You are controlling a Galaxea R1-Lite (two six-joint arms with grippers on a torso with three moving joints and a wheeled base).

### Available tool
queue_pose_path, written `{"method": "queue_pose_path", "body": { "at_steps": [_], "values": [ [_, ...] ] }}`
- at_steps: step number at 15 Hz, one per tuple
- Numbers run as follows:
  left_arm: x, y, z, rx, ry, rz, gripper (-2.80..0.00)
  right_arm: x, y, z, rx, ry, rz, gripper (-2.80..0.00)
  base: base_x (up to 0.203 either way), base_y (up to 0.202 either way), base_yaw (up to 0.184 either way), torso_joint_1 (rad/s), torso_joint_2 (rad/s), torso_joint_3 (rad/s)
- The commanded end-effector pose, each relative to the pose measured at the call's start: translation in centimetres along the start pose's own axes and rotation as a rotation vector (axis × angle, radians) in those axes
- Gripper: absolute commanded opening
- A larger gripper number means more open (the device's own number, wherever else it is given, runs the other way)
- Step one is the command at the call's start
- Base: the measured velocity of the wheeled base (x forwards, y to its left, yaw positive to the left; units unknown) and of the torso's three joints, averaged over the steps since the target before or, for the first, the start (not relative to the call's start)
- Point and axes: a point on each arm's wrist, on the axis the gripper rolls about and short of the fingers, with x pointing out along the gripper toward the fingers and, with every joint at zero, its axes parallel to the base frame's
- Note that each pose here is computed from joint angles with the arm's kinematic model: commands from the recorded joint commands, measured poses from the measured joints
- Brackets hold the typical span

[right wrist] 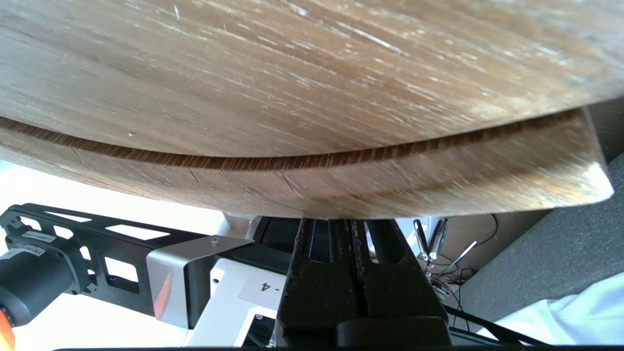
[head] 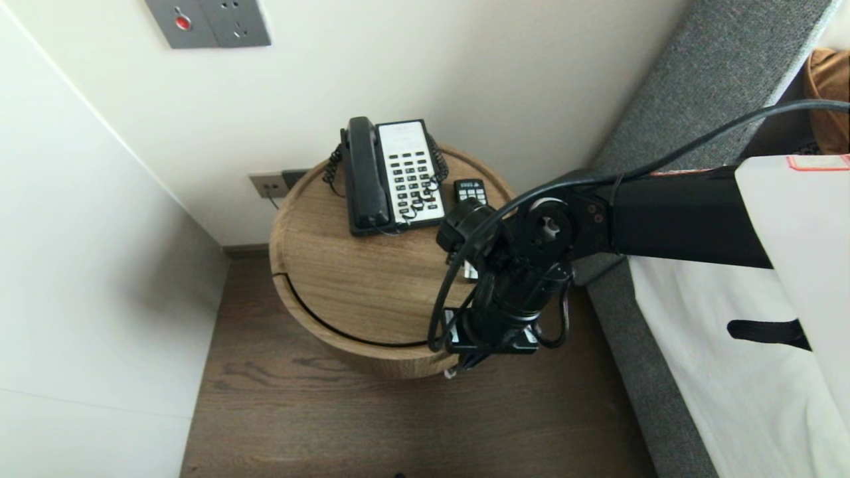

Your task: Close the nightstand drawer

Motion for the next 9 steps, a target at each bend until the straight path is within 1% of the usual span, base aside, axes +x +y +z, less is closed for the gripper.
{"method": "queue_pose_path", "body": {
  "at_steps": [1, 2, 5, 7, 9],
  "values": [
    [0.1, 0.0, -1.1, 0.000, 0.034, 0.000, -2.80, -1.3, 0.0, -0.3, 0.003, -0.007, 0.005, -2.80, 0.000, 0.000, 0.000, 0.000, 0.00, 0.000],
    [0.1, 0.0, -1.1, 0.000, 0.034, 0.000, -2.80, -2.2, 0.0, -0.6, 0.001, -0.012, 0.006, -2.80, 0.000, 0.000, 0.000, 0.000, 0.00, 0.000],
    [0.1, 0.0, -1.1, 0.000, 0.034, 0.000, -2.80, -6.6, -0.1, -1.3, -0.001, -0.076, 0.007, -2.80, 0.000, 0.000, 0.000, 0.000, 0.00, 0.000],
    [0.1, 0.0, -1.2, 0.000, 0.036, 0.000, -2.80, -9.5, -0.6, -2.2, 0.005, -0.115, 0.000, -2.80, 0.000, 0.000, 0.000, 0.000, 0.00, 0.000],
    [0.1, 0.0, -1.2, 0.000, 0.037, 0.000, -2.80, -12.4, -1.6, -2.9, 0.025, -0.163, 0.006, -2.80, 0.000, 0.000, 0.000, 0.000, 0.00, 0.000]
  ]
}}
